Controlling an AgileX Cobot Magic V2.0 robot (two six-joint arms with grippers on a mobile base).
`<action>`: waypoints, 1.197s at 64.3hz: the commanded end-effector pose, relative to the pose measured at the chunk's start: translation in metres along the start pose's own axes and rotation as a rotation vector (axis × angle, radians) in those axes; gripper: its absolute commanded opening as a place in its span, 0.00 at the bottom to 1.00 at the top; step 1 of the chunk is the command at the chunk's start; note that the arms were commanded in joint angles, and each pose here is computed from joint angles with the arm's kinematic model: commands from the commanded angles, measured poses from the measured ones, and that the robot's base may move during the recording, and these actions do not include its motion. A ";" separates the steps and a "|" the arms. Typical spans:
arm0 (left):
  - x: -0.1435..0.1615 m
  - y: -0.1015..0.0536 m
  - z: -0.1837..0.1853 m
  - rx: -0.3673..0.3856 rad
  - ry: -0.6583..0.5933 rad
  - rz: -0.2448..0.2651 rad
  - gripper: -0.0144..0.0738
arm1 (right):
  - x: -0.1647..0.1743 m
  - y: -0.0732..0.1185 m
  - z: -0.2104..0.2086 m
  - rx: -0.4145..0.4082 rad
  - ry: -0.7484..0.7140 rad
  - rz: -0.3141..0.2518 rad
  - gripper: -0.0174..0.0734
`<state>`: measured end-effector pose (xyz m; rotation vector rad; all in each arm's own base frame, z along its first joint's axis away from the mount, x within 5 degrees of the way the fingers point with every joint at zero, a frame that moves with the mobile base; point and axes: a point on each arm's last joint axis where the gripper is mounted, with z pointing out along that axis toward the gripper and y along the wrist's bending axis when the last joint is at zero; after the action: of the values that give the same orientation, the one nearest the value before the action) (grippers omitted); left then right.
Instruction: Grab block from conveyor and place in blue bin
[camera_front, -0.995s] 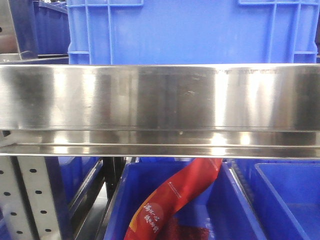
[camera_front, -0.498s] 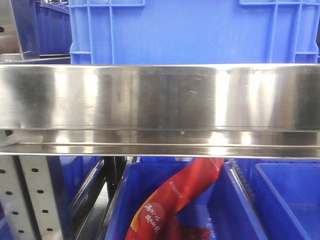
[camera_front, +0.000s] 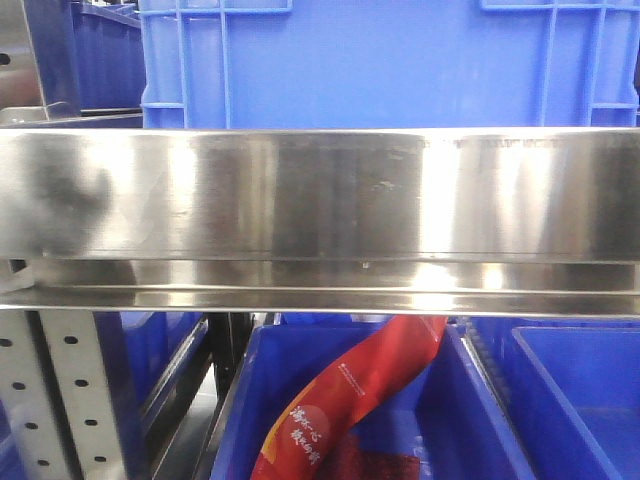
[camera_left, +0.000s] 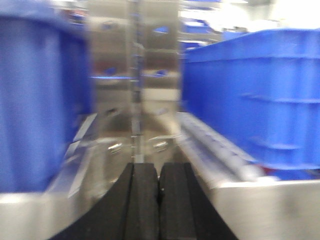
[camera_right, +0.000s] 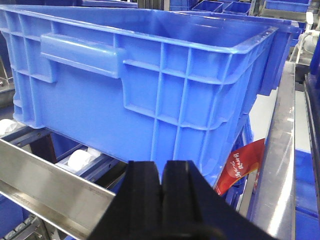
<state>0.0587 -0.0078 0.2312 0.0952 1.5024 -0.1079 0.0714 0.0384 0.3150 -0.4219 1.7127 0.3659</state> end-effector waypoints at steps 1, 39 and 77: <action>0.010 0.003 -0.004 -0.057 -0.026 0.002 0.04 | -0.002 0.000 -0.001 -0.002 -0.024 0.001 0.01; 0.019 0.008 -0.005 -0.134 -0.012 0.007 0.04 | -0.002 0.000 -0.001 -0.002 -0.024 0.001 0.01; 0.019 0.008 -0.005 -0.134 -0.012 0.007 0.04 | -0.002 0.000 -0.001 -0.002 -0.024 0.001 0.01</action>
<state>0.0569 -0.0002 0.2099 -0.0018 1.5160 -0.0042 0.0713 0.0384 0.3151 -0.4216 1.7117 0.3660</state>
